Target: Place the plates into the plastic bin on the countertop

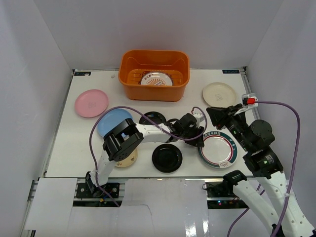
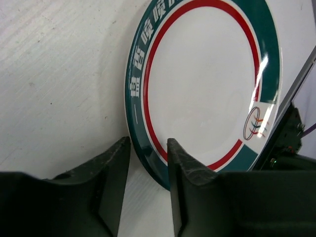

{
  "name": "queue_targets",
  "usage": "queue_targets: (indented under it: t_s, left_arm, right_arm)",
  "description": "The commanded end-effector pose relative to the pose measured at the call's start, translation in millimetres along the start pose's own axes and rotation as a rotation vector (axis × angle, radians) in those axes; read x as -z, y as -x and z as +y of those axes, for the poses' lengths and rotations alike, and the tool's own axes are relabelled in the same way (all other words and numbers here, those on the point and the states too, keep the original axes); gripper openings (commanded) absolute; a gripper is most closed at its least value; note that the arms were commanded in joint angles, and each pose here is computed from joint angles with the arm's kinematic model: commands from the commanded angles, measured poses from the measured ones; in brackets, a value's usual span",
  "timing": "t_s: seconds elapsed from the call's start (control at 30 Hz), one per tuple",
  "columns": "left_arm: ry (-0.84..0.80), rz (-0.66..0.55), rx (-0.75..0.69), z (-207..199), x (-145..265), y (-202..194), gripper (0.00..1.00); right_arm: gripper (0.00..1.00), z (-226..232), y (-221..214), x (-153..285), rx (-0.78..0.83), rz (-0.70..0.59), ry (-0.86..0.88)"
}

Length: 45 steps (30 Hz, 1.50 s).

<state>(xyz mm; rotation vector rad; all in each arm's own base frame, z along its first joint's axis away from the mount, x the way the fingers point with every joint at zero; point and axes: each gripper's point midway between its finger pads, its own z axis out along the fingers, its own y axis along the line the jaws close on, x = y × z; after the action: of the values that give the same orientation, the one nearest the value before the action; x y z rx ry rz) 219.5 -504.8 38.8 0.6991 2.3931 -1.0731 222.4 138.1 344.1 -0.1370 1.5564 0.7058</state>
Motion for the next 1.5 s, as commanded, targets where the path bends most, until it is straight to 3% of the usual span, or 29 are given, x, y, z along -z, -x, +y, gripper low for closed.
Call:
queue_targets:
  t_s: [0.0, 0.2, 0.37, 0.5, 0.63, 0.73, 0.83, 1.0, 1.17, 1.47]
  left_arm:
    - [0.008, 0.028, 0.029, 6, -4, -6, 0.46]
    - [-0.002, 0.005, 0.073, 13, -5, -7, 0.00]
    - [-0.074, -0.075, 0.094, -2, 15, 19, 0.00]
    - [-0.151, -0.209, 0.085, -30, 55, 70, 0.00]
    - [-0.224, -0.406, 0.074, -56, 131, 140, 0.00]
    - [-0.210, -0.520, 0.090, -42, 178, 181, 0.00]
    - [-0.138, -0.694, 0.110, -11, 246, 235, 0.00]
    - [0.003, -0.839, 0.171, 45, 301, 284, 0.00]
    - [0.185, -0.965, 0.221, 107, 341, 328, 0.00]
    - [0.344, -0.926, 0.329, 207, 326, 351, 0.00]
  right_arm:
    - [0.30, 2, -4, 1, -0.010, 0.003, 0.017]
    - [0.30, 5, 1, 4, -0.015, -0.013, 0.025]
    - [0.32, 15, 15, 14, -0.024, -0.048, 0.058]
    - [0.45, 31, 42, 31, -0.023, -0.107, 0.104]
    - [0.50, 38, 74, 51, 0.007, -0.197, 0.101]
    - [0.50, 37, 83, 61, 0.016, -0.240, 0.089]
    - [0.50, 37, 76, 57, 0.022, -0.229, 0.096]
    - [0.50, 38, 34, 29, -0.004, -0.077, 0.153]
    - [0.49, 29, 7, 11, -0.020, -0.016, 0.145]
    - [0.49, 9, -30, -9, -0.026, 0.056, 0.095]
